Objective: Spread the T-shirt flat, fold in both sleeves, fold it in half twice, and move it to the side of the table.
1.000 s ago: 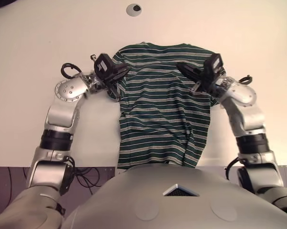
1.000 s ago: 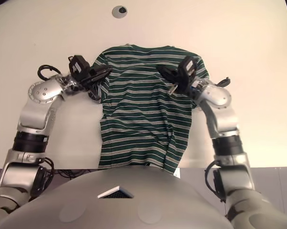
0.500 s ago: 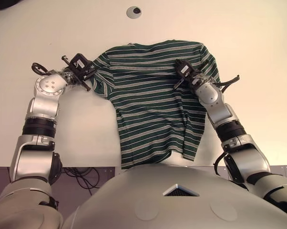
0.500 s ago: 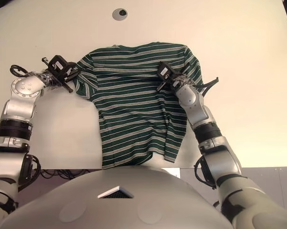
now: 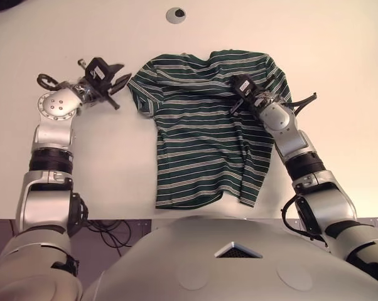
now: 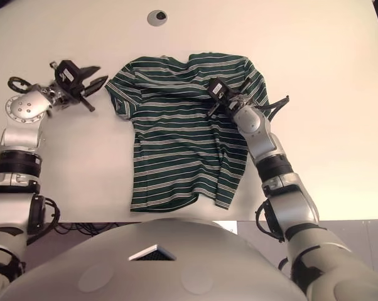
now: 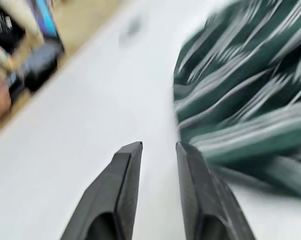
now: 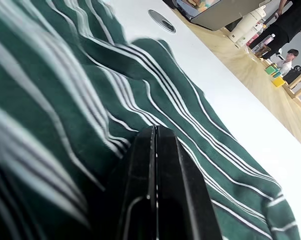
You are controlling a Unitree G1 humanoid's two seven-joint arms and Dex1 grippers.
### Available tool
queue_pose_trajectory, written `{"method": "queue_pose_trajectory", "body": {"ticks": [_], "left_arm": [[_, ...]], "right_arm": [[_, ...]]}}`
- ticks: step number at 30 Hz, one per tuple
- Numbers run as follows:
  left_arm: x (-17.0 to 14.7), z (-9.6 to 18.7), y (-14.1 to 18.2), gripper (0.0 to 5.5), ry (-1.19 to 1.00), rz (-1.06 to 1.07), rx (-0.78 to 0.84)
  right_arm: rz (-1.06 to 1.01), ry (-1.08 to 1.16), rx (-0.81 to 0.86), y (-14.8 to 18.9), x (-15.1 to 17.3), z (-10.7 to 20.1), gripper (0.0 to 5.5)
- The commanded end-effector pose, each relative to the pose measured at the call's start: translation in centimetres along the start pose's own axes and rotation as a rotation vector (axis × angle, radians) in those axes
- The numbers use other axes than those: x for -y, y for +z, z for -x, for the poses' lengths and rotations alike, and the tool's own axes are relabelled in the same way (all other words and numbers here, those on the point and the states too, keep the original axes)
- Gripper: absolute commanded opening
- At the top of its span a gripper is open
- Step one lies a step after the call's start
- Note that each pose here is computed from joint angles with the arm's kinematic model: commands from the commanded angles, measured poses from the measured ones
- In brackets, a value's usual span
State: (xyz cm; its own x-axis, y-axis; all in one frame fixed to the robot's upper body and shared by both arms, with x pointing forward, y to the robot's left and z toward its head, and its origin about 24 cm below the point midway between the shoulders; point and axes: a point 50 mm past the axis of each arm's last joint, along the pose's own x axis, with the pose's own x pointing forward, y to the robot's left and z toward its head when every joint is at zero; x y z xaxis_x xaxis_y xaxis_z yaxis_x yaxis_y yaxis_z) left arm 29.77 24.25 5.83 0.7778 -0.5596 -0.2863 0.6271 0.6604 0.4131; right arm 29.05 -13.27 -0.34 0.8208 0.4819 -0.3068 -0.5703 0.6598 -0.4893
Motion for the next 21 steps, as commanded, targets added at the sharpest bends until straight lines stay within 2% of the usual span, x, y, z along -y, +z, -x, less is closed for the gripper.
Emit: {"method": "queue_pose_trajectory", "body": {"ticks": [1,3,5,9,11,16,21], "left_arm": [[0.3,0.5,0.6,1.18,0.046,-0.022,0.014],[0.3,1.1,0.7,1.18,0.089,-0.048,0.012],[1.6,1.4,1.4,1.18,0.054,-0.036,0.047],[6.7,2.4,1.9,1.18,-0.217,0.016,0.045],[8.8,3.1,2.3,1.18,-0.343,0.052,0.046],[13.2,6.5,1.5,1.18,-0.706,0.055,-0.027],[13.1,6.8,1.0,1.18,-0.743,0.045,-0.074]], "right_arm": [[-0.148,0.083,0.043,-0.2,-2.5,0.7,0.0],[-0.226,0.052,0.142,1.2,-1.6,0.7,0.0],[-0.306,0.011,0.229,2.4,-0.3,0.9,0.0],[-0.348,-0.004,0.3,3.6,1.1,2.6,0.0],[-0.348,0.032,0.294,3.8,0.7,4.0,0.0],[-0.283,0.315,0.218,3.1,-2.1,9.2,0.0],[-0.138,0.647,0.078,1.5,-4.6,14.1,0.0]]}}
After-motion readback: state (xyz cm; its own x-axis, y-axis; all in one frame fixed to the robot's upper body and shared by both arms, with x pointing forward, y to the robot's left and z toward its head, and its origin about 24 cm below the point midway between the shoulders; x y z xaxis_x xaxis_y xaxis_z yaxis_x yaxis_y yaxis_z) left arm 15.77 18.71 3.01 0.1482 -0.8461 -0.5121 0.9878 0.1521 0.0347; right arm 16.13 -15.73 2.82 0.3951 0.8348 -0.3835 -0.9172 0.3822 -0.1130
